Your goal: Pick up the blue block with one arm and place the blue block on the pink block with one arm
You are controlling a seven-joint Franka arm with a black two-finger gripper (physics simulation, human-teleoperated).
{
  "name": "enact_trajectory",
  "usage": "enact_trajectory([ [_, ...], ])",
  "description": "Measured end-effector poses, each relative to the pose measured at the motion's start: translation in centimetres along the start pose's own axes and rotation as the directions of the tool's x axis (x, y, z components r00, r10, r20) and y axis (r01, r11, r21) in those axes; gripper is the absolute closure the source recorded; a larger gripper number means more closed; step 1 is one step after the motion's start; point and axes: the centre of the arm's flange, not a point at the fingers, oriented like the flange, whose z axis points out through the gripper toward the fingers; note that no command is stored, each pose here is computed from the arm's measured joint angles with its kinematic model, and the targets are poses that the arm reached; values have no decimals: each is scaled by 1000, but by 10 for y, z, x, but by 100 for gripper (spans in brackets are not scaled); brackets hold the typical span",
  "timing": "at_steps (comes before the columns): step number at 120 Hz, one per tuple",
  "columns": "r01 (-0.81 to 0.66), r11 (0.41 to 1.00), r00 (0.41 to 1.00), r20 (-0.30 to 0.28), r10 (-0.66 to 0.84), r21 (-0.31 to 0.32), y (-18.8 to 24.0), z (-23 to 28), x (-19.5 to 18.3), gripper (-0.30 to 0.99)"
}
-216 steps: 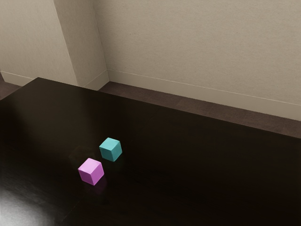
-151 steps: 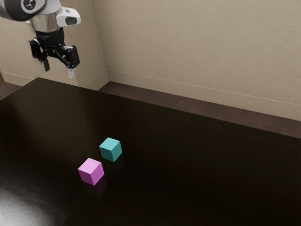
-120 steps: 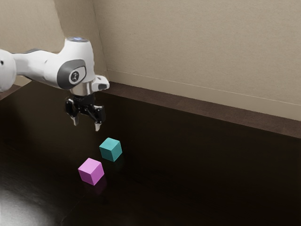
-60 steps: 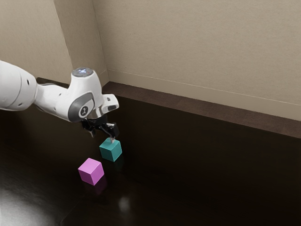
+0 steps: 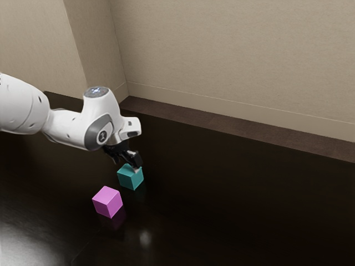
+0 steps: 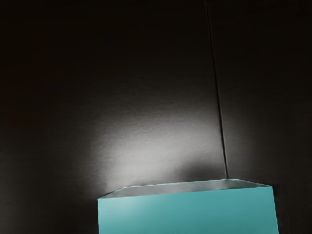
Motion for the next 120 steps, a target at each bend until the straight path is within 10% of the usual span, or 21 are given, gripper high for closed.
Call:
enact_trajectory([
  [120, -111, 993, 994, -9, 111, -49, -5, 24, 0, 2],
])
